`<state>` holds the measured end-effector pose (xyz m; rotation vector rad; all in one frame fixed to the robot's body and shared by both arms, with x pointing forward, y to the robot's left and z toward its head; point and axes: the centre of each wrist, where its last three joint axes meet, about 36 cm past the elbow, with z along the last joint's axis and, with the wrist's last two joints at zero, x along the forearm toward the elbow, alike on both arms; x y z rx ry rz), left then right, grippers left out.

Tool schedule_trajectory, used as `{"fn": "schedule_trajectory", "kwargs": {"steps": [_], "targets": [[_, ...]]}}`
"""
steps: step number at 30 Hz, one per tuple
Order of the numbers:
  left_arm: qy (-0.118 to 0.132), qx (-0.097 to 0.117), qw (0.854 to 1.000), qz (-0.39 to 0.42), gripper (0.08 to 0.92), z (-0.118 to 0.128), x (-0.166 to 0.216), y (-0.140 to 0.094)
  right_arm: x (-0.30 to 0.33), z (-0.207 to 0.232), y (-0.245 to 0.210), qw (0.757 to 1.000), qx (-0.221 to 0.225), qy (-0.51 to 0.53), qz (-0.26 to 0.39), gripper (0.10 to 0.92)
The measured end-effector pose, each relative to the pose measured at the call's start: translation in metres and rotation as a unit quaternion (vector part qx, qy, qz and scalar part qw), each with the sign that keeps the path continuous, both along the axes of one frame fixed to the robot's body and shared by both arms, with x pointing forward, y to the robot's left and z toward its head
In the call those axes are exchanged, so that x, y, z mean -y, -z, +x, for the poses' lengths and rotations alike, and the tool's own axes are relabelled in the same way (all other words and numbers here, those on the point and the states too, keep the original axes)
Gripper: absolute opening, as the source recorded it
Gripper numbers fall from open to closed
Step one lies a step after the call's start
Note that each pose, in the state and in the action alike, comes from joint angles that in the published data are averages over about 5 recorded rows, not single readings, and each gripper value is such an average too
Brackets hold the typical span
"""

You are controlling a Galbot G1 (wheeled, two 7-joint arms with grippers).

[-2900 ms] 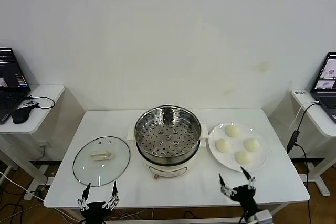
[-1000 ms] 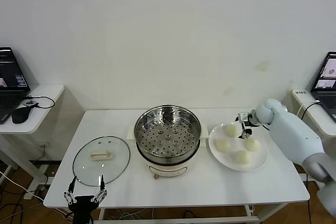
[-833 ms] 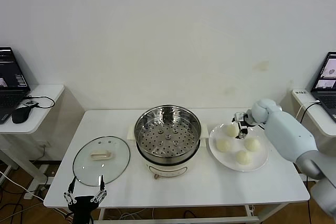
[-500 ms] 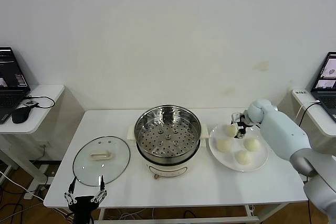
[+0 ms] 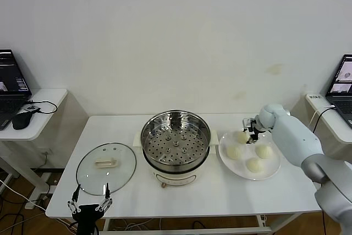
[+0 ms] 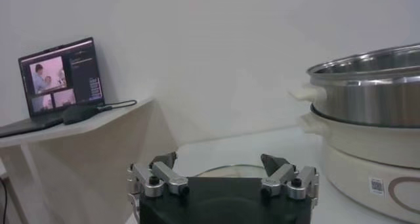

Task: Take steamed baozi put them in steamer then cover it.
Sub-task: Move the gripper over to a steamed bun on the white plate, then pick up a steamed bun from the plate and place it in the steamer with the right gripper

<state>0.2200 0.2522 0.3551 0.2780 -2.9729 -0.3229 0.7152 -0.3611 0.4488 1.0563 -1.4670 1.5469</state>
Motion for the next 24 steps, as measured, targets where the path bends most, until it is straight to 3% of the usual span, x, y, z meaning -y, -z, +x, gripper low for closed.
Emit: {"fn": "schedule_trajectory", "kwargs": {"steps": [5,13,24], "targets": [[0.0,0.001,1.0,-0.001,0.823,-0.001,0.001,0.0,0.0,0.0,0.001,1.0,0.0,0.001,0.0,0.467],[0.0,0.002,1.0,0.001,0.823,-0.003,0.002,-0.002,0.003,0.0,-0.008,1.0,0.006,-0.002,0.004,0.482],[0.006,0.008,1.0,-0.001,0.823,-0.003,0.005,-0.007,0.007,-0.006,-0.061,0.999,0.028,-0.015,0.024,0.492]]}}
